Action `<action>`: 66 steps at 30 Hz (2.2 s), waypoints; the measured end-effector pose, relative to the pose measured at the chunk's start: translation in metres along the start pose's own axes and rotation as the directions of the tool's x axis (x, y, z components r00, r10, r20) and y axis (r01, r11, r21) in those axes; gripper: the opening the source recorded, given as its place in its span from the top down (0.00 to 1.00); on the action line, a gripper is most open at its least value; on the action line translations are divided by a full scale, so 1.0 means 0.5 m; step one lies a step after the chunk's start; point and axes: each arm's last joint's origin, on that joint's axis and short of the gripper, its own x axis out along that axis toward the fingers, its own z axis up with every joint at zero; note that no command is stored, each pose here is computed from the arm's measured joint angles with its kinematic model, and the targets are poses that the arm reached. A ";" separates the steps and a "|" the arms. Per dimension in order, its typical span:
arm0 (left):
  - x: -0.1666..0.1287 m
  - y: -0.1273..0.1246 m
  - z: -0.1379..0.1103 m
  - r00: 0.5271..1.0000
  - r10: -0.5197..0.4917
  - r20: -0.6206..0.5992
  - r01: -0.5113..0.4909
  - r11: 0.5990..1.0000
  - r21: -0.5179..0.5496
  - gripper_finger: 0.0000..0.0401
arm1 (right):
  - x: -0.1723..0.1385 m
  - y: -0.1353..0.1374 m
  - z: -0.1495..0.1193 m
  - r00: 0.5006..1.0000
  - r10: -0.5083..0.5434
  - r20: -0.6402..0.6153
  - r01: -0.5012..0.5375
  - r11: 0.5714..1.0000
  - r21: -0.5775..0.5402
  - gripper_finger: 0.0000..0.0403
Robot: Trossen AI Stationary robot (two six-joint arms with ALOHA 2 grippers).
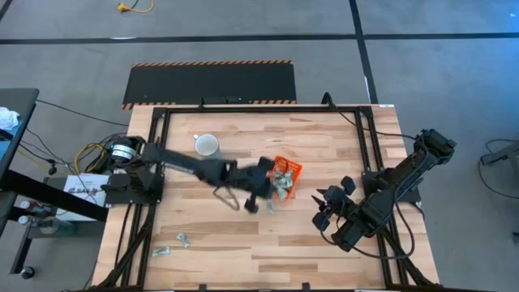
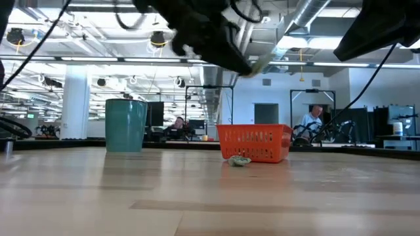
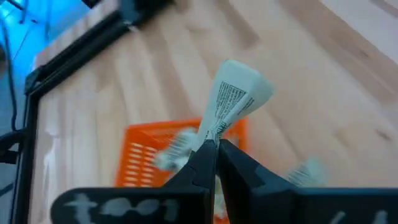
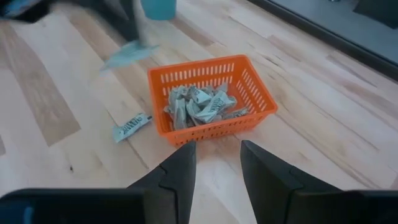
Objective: Pick and place Stevia / Truvia into bins
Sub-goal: Put the stevia packet into the basket
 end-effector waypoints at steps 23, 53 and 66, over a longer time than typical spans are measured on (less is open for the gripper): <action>0.067 0.166 -0.153 0.994 -0.109 -0.004 0.098 0.908 -0.408 0.75 | -0.001 0.005 -0.001 1.000 0.010 0.017 -0.010 1.000 -0.001 0.71; 0.074 -0.113 -0.002 0.913 -0.353 -0.206 0.404 0.854 0.327 0.62 | -0.001 0.005 -0.001 1.000 0.010 0.016 -0.010 1.000 -0.026 0.71; 0.135 -0.118 -0.039 0.928 -0.262 -0.265 0.339 0.890 0.305 0.62 | -0.004 0.005 -0.004 1.000 0.015 0.013 -0.015 0.999 -0.034 0.71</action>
